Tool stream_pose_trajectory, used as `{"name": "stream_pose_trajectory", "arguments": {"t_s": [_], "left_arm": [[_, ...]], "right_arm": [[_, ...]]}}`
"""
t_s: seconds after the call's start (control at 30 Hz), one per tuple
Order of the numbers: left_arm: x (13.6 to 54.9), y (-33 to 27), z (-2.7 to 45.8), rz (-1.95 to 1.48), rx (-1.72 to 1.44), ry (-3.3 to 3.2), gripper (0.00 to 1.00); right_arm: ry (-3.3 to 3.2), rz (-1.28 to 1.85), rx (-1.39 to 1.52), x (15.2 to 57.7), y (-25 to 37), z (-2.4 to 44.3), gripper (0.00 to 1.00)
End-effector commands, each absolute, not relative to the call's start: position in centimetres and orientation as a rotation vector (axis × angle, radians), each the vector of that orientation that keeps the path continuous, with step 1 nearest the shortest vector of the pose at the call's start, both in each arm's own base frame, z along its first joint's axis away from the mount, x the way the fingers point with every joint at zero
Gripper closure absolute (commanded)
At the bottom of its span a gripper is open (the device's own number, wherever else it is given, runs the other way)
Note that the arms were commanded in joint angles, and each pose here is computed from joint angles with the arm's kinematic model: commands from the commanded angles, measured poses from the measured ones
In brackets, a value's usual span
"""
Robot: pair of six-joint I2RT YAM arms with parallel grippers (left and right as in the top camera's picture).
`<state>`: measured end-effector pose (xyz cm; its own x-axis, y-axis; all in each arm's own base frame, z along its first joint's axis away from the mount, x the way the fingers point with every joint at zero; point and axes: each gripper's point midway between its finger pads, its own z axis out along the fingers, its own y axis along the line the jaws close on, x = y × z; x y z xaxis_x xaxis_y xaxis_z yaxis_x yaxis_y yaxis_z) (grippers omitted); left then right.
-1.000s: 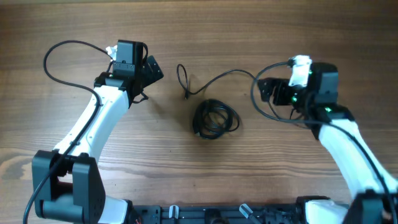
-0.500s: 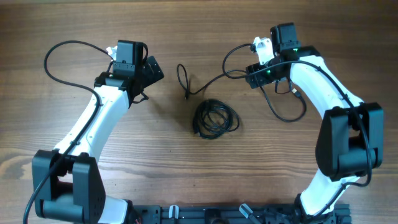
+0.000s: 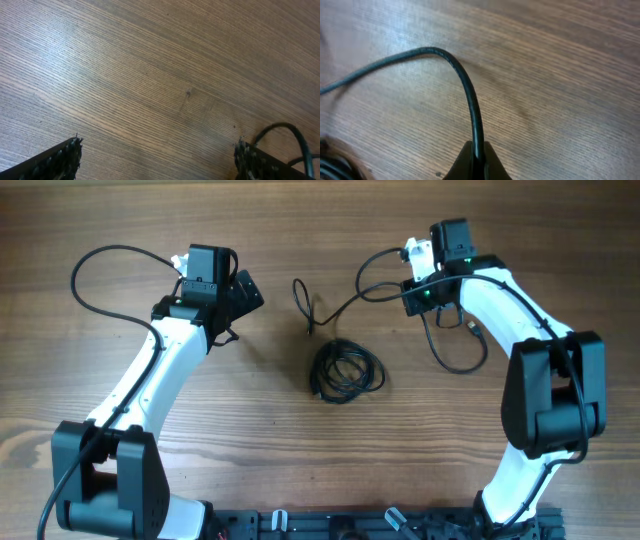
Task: Untangle cables
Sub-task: 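Carry the cable end with the right gripper to the table's far right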
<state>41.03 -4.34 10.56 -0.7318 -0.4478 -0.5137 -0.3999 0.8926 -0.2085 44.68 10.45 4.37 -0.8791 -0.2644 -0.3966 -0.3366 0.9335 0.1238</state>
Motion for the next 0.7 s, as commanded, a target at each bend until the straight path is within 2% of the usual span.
{"name": "stream_pose_trajectory", "arguments": {"t_s": [0.0, 0.1, 0.2, 0.27, 0.37, 0.43, 0.47, 0.5, 0.53, 0.57, 0.63, 0.67], "left_arm": [[41.2, -4.3, 10.5, -0.118, -0.615, 2.483, 0.00], [41.2, -4.3, 10.5, -0.118, -0.615, 2.483, 0.00], [41.2, -4.3, 10.5, -0.118, -0.615, 2.483, 0.00], [41.2, -4.3, 10.5, -0.118, -0.615, 2.483, 0.00], [41.2, -4.3, 10.5, -0.118, -0.615, 2.483, 0.00], [41.2, -4.3, 10.5, -0.118, -0.615, 2.483, 0.00], [41.2, -4.3, 10.5, -0.118, -0.615, 2.483, 0.00], [41.2, -4.3, 10.5, -0.118, -0.615, 2.483, 0.00], [41.2, -4.3, 10.5, -0.118, -0.615, 2.483, 0.00], [41.2, -4.3, 10.5, -0.118, -0.615, 2.483, 0.00], [41.2, -4.3, 10.5, -0.118, -0.615, 2.483, 0.00], [41.2, -4.3, 10.5, -0.118, -0.615, 2.483, 0.00]], "right_arm": [[2.569, 0.331, -0.240, 48.9, 11.3, 10.8, 0.96], [2.394, 0.344, -0.019, 52.0, 10.3, 19.2, 0.96], [2.209, 0.343, 0.377, 53.7, 4.4, 26.1, 0.96], [2.143, 0.297, 0.602, 53.9, -0.7, 26.6, 0.96], [1.977, 0.174, 1.023, 52.4, -11.7, 26.2, 0.96], [1.935, 0.168, 1.068, 51.9, -15.6, 26.3, 0.95], [1.943, 0.180, 1.081, 51.8, -16.6, 25.7, 0.78], [1.959, 0.180, 1.097, 51.7, -17.0, 24.9, 0.67], [1.985, 0.172, 1.114, 51.5, -17.0, 23.9, 0.44], [2.013, 0.174, 1.123, 51.5, -16.9, 22.9, 0.26], [2.139, 0.214, 1.034, 51.7, -15.1, 20.7, 0.18], [2.196, 0.166, 0.979, 51.2, -15.2, 20.0, 0.10]]}}
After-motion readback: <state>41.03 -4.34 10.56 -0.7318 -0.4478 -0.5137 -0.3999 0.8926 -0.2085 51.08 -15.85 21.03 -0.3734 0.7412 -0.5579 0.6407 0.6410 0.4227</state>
